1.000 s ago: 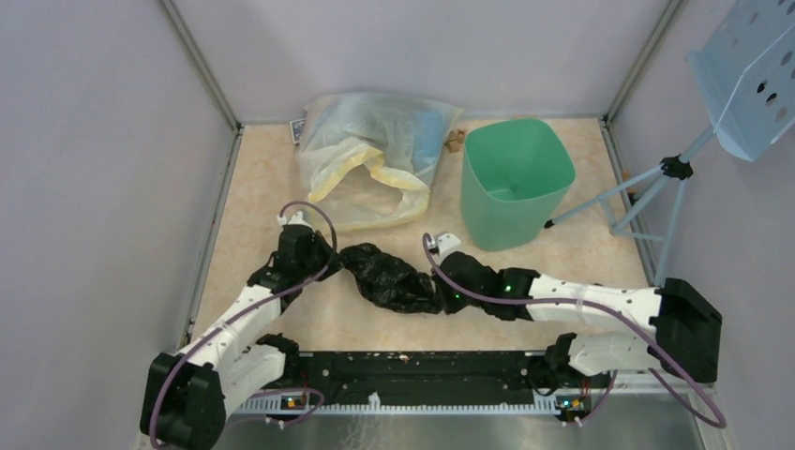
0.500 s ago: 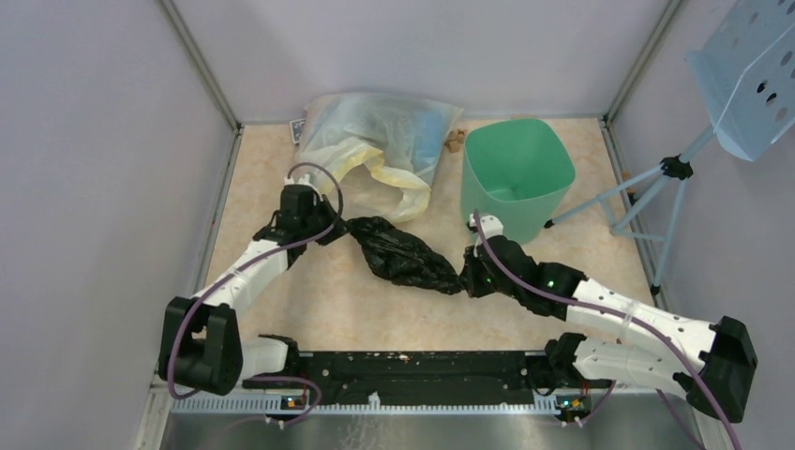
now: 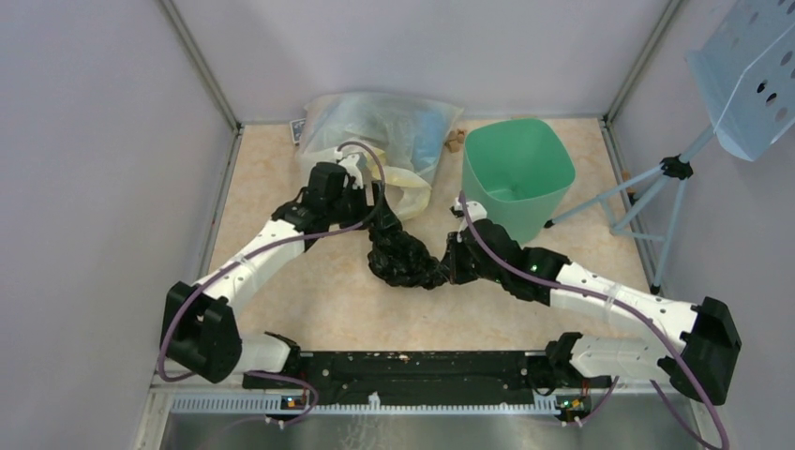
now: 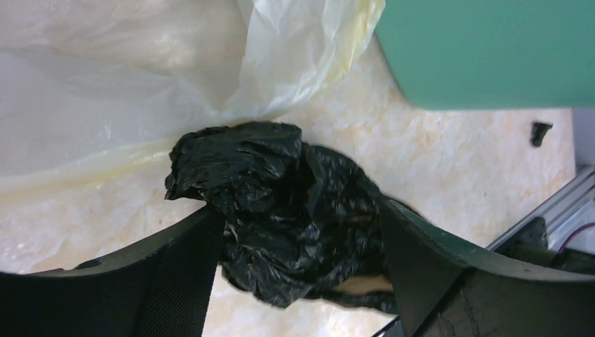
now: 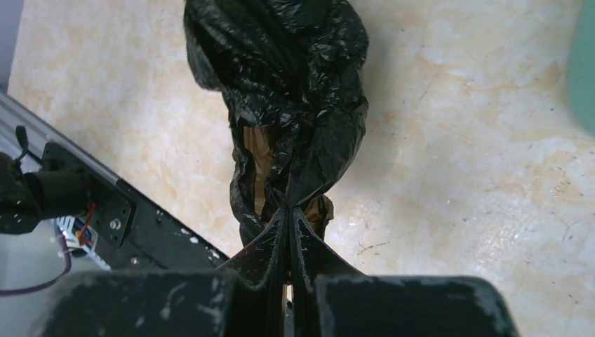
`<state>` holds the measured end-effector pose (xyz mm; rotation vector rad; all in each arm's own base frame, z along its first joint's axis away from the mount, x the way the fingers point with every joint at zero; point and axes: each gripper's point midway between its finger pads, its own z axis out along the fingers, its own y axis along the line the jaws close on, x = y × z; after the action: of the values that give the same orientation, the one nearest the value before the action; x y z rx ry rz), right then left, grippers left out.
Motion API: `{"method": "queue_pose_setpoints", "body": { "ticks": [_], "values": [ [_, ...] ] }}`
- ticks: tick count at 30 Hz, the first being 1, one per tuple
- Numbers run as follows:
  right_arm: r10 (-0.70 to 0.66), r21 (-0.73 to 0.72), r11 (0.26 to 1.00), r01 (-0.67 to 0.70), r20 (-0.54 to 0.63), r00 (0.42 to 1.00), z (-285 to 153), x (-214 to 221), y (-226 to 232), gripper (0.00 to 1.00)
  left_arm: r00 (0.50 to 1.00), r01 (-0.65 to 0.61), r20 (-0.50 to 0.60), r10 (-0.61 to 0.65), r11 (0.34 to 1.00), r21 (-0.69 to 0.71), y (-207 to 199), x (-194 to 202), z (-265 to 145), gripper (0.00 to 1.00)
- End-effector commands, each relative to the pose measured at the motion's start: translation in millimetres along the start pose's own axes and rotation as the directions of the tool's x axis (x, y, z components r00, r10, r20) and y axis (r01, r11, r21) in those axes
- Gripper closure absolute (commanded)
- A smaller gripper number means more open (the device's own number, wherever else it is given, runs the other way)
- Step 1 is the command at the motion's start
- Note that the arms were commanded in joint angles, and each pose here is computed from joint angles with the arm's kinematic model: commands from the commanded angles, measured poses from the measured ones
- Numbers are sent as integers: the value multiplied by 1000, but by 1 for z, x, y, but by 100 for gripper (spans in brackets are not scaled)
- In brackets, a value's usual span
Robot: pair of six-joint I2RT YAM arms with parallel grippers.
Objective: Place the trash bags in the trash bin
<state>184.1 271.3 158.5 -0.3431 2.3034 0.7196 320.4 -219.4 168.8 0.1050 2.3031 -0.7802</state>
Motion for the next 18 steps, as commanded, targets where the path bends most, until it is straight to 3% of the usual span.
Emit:
{"method": "queue_pose_setpoints", "body": {
  "ticks": [1, 6, 9, 13, 16, 18],
  "values": [
    [43, 83, 995, -48, 65, 997, 0, -16, -11, 100, 992, -127, -6, 127, 992, 8, -6, 8, -39, 10],
    [38, 149, 987, -52, 95, 995, -3, -10, -31, 100, 995, -101, -14, 101, 995, 26, -4, 38, -66, 8],
    [12, 174, 984, -24, 74, 997, -4, -1, -40, 100, 999, -46, 11, 46, 999, -23, 6, 48, -80, 1],
    [-26, 177, 984, 20, 29, 999, -3, 9, -44, 100, 1000, 5, 17, -5, 1000, 7, 4, 64, -90, 2],
    [-61, 144, 988, 59, 8, 998, -3, 12, -40, 86, 1000, 16, -19, -15, 997, 77, 1, 85, -86, 10],
    [-107, 109, 988, 106, -4, 994, -3, 12, -35, 64, 999, 28, -40, -24, 995, 97, 4, 98, -81, 18]
  ]
}}
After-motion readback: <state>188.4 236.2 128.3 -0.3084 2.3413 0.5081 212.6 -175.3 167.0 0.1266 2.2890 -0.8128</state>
